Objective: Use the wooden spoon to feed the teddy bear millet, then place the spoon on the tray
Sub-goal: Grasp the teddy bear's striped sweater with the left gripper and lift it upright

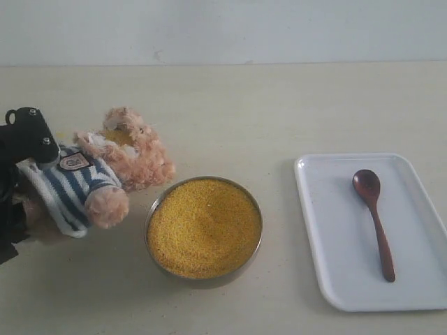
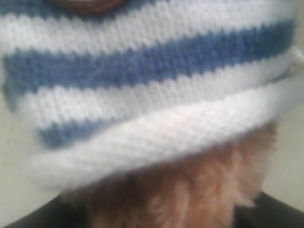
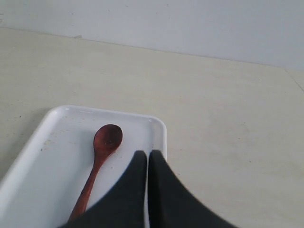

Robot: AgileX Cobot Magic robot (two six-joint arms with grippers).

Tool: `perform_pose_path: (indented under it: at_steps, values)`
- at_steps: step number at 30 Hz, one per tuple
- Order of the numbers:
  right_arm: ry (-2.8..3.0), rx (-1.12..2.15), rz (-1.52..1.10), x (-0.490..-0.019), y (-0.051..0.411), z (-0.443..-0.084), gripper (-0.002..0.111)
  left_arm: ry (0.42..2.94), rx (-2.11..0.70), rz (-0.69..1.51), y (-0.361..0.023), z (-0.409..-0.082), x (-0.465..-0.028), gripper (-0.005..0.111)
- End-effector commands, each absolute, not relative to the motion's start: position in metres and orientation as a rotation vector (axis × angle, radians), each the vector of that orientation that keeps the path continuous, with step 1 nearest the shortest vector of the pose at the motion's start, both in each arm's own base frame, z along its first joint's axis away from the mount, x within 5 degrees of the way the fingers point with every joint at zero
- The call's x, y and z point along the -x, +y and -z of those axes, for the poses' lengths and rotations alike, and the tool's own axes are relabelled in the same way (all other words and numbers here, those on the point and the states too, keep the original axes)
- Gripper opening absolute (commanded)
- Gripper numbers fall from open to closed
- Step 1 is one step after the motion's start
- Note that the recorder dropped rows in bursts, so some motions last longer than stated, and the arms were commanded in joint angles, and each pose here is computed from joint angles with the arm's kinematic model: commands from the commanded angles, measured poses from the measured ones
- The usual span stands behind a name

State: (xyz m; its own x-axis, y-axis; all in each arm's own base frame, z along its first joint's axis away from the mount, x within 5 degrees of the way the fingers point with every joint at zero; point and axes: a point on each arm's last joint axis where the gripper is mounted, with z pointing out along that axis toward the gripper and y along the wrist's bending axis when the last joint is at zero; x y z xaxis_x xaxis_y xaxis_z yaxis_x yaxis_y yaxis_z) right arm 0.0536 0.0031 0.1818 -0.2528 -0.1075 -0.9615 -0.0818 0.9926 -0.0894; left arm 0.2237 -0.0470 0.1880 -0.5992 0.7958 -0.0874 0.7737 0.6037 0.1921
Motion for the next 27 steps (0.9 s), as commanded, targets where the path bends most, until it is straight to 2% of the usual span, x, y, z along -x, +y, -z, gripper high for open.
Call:
perform_pose_path:
  at_steps: [1, 7, 11, 13, 15, 16, 18, 22, 27]
  values:
    - [1.82, 0.142, 0.029, -0.053, 0.003, -0.182, 0.001, 2.568, -1.264, -0.359, -0.042, -0.186, -0.229, 0.004]
    - [1.807, 0.141, 0.029, -0.054, 0.003, -0.184, 0.001, 2.568, -1.151, -0.507, -0.032, -0.182, -0.229, 0.004]
    - [1.602, 0.127, 0.03, -0.056, 0.003, -0.202, 0.001, 2.592, -1.139, -0.509, -0.03, -0.177, -0.226, 0.004]
    - [1.438, -0.001, -0.095, -0.056, 0.003, -0.217, 0.001, 2.618, -1.155, -0.505, -0.03, -0.17, -0.224, 0.004]
    - [1.213, -0.251, -0.35, -0.051, -0.002, -0.236, 0.001, 2.625, -1.202, -0.506, -0.033, -0.164, -0.225, 0.004]
    - [1.15, -0.367, -0.494, -0.05, -0.004, -0.239, 0.001, 2.577, -1.317, -0.543, -0.038, -0.161, -0.226, 0.004]
    - [1.214, -0.368, -0.513, -0.051, -0.002, -0.24, 0.001, 2.547, -1.39, -0.629, -0.041, -0.158, -0.227, 0.004]
    - [1.511, -0.325, -0.439, -0.064, 0.004, -0.234, 0.001, 2.561, -1.248, -0.805, -0.033, -0.163, -0.23, 0.004]
    - [1.889, -0.191, -0.359, -0.104, 0.016, -0.242, 0.001, 2.564, -1.12, -0.849, -0.03, -0.165, -0.233, 0.004]
